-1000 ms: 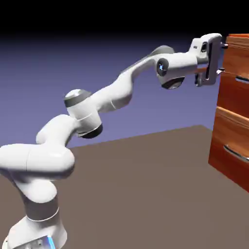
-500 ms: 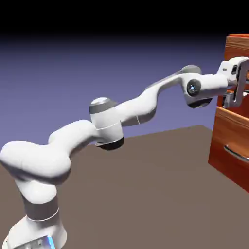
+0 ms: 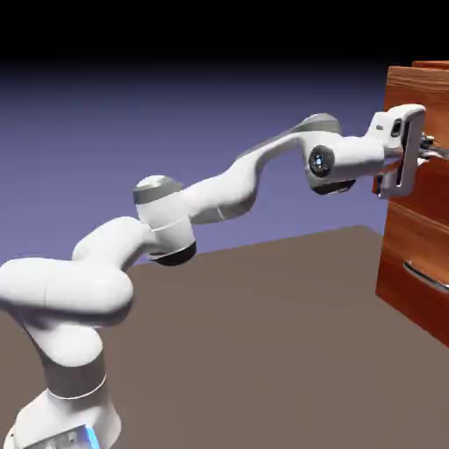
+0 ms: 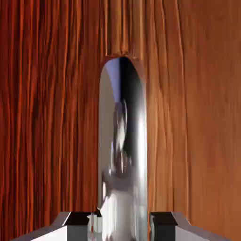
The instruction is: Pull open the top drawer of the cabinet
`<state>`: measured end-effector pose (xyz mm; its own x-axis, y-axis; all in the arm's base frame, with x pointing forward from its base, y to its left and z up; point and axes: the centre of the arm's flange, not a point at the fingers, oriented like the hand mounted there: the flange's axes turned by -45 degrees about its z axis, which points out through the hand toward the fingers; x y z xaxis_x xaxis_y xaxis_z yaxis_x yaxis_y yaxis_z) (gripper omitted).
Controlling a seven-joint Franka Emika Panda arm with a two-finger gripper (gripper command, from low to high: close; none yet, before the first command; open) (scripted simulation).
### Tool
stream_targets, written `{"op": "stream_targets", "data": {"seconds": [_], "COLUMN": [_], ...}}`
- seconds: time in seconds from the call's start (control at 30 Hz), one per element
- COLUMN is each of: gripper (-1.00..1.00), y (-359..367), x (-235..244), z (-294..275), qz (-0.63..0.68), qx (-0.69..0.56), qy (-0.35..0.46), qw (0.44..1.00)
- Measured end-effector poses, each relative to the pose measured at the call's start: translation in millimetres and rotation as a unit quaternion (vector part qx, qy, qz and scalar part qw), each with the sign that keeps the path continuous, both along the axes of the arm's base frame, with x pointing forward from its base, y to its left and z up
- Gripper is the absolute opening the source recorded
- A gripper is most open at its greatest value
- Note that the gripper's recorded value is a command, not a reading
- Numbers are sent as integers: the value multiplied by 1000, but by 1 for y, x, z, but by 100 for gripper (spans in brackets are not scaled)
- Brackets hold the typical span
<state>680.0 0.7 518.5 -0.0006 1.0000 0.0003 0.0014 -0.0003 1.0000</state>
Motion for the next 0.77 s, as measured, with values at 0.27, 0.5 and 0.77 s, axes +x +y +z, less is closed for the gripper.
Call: {"op": "stream_targets", "data": {"seconds": [0.27,0.5,0.77], "gripper": [-100,-100,100], "y": [0,0,0], "x": [-68,-138,-202], "z": [0,0,0], "qz": [0,0,0], "qx": [0,0,-1], "qy": [0,1,-1], "qw": [1000,1000,1000]}}
